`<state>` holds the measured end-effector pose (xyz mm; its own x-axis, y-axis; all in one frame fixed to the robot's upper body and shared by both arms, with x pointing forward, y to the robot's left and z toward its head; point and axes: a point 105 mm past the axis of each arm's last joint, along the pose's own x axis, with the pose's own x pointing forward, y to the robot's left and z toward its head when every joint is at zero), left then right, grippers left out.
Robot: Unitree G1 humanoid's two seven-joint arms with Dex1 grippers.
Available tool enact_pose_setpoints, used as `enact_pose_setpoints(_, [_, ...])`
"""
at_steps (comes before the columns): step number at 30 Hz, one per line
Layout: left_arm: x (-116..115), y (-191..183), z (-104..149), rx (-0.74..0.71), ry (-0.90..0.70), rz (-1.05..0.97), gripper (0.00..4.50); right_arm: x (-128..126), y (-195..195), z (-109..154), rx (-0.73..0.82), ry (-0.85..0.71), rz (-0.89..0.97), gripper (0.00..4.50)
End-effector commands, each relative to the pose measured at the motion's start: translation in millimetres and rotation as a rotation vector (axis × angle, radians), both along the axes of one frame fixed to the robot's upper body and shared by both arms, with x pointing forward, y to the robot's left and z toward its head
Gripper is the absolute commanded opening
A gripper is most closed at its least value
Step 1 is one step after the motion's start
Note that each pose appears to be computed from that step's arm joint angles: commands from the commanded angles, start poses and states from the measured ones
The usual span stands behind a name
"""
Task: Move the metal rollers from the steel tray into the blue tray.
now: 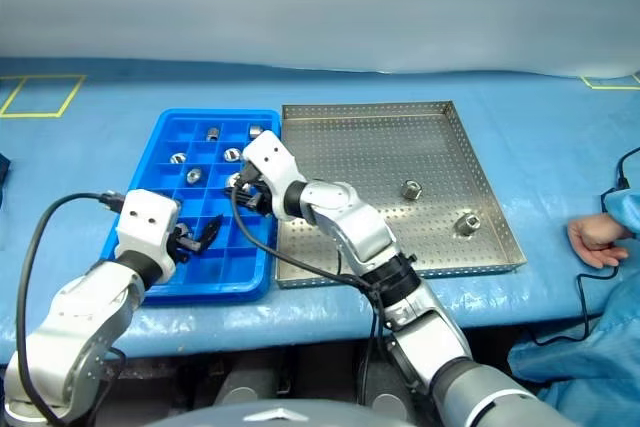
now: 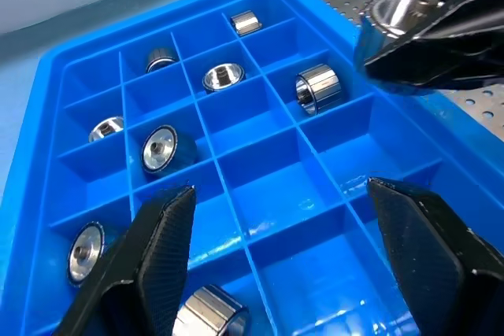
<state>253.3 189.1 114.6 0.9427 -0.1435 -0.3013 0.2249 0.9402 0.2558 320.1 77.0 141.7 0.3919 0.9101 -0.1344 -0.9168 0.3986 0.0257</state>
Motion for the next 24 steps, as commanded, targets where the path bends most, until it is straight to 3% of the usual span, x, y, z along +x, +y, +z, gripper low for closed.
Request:
enact_pose_setpoints(1, [-2, -4, 8, 0.016, -0.038, 0.0, 3.8, -3, 13, 15, 0.039, -0.063, 0.054, 1.69])
enact_pose_setpoints(24, [-3, -10, 1, 0.008, -0.021, 0.003, 3.8, 2, 54, 6, 0.054, -0.028, 0.14, 1.69])
